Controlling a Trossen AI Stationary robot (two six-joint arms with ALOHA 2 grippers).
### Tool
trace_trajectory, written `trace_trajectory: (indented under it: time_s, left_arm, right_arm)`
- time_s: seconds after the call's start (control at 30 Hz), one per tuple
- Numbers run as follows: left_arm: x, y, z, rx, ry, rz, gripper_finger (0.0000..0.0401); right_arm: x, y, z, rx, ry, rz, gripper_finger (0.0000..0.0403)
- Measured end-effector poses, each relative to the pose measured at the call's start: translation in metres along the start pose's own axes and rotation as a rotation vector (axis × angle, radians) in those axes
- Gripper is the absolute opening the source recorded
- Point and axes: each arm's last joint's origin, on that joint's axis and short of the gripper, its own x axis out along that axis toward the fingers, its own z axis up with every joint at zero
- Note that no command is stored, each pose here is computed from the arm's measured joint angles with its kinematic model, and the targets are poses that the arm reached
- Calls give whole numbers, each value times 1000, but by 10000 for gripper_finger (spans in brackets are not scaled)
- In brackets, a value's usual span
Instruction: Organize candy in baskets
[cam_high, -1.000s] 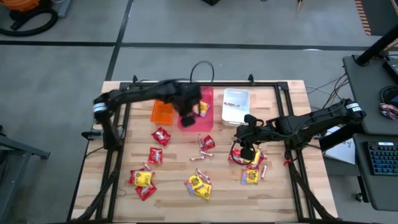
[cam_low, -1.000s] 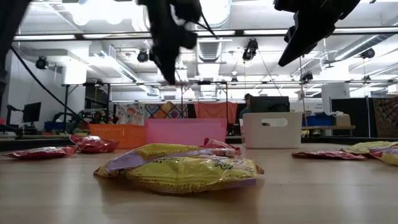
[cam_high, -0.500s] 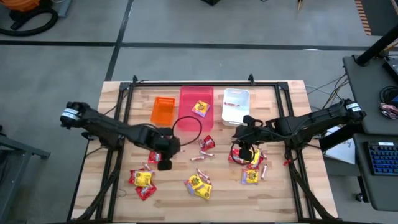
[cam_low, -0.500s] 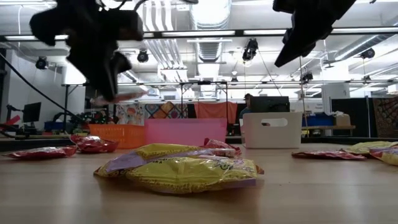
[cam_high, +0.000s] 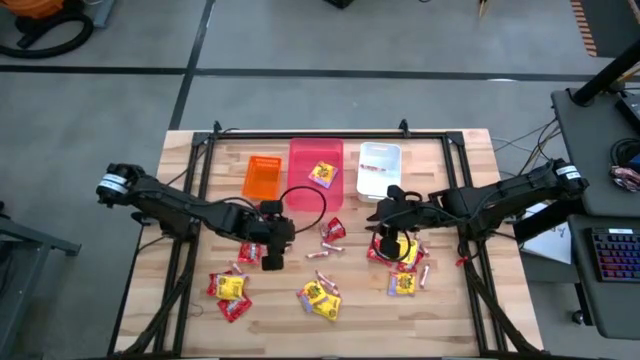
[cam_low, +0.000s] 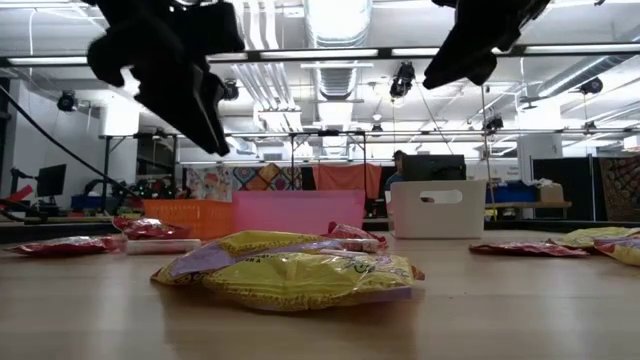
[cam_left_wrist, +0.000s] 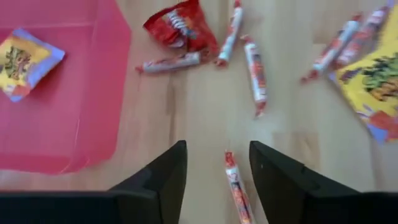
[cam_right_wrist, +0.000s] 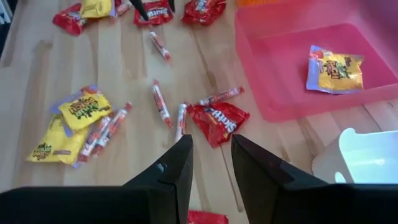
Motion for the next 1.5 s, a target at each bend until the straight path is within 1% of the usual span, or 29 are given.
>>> trace_trajectory:
  time_s: [0.13, 0.17, 0.27, 0.33, 0.4, 0.47, 0.5, 0.6, 0.7, 0.8, 0.87, 1.0, 1.1, 1.2, 1.33, 1.43, 1.5]
  left_arm:
    - [-4, -2, -1, 17, 37, -20, 159]
    - [-5, -2, 0, 23, 39, -20, 158]
    - [-11, -3, -3, 71, 54, -27, 155]
    - [-19, -3, -5, 107, 39, -51, 152]
    - [-30, -1, -7, 121, -11, -63, 149]
    - [-41, 3, -8, 119, -86, -73, 144]
    - [-47, 5, -9, 115, -123, -76, 141]
    - [-65, 11, -13, 97, -238, -89, 133]
    - [-81, 18, -20, 108, -336, -96, 128]
    - [-96, 24, -28, 122, -432, -97, 124]
    - [-106, 28, -32, 118, -515, -97, 123]
    - [-115, 34, -40, 88, -649, -51, 123]
    - [-116, 38, -46, 42, -698, 7, 123]
    - [-111, 38, -51, 34, -684, 24, 123]
    - [-97, 35, -58, -15, -654, 6, 128]
    - [-76, 30, -68, -48, -564, -32, 143]
    - [-61, 27, -76, -78, -500, -49, 156]
  right_arm:
    - [-2, 1, 4, 47, -11, 5, 105]
    - [-3, 1, 5, 85, -15, 6, 105]
    - [-5, 1, 9, 250, -21, 6, 103]
    - [-4, 2, 8, 325, 5, 28, 100]
    - [-1, 5, 5, 384, 79, 76, 94]
    - [7, 7, -3, 443, 184, 80, 87]
    - [11, 7, -8, 470, 246, 65, 83]
    - [20, 6, -24, 523, 469, -27, 71]
    - [24, 5, -35, 545, 669, -137, 64]
    - [25, 5, -39, 518, 775, -199, 64]
    - [26, 6, -41, 495, 819, -200, 68]
    - [26, 7, -40, 494, 826, -173, 87]
    - [24, 7, -37, 490, 797, -162, 110]
    - [26, 7, -32, 417, 722, -148, 135]
    - [34, 12, -23, 287, 597, -49, 162]
    - [39, 15, -16, 229, 514, 17, 173]
    - [39, 16, -13, 199, 478, 35, 175]
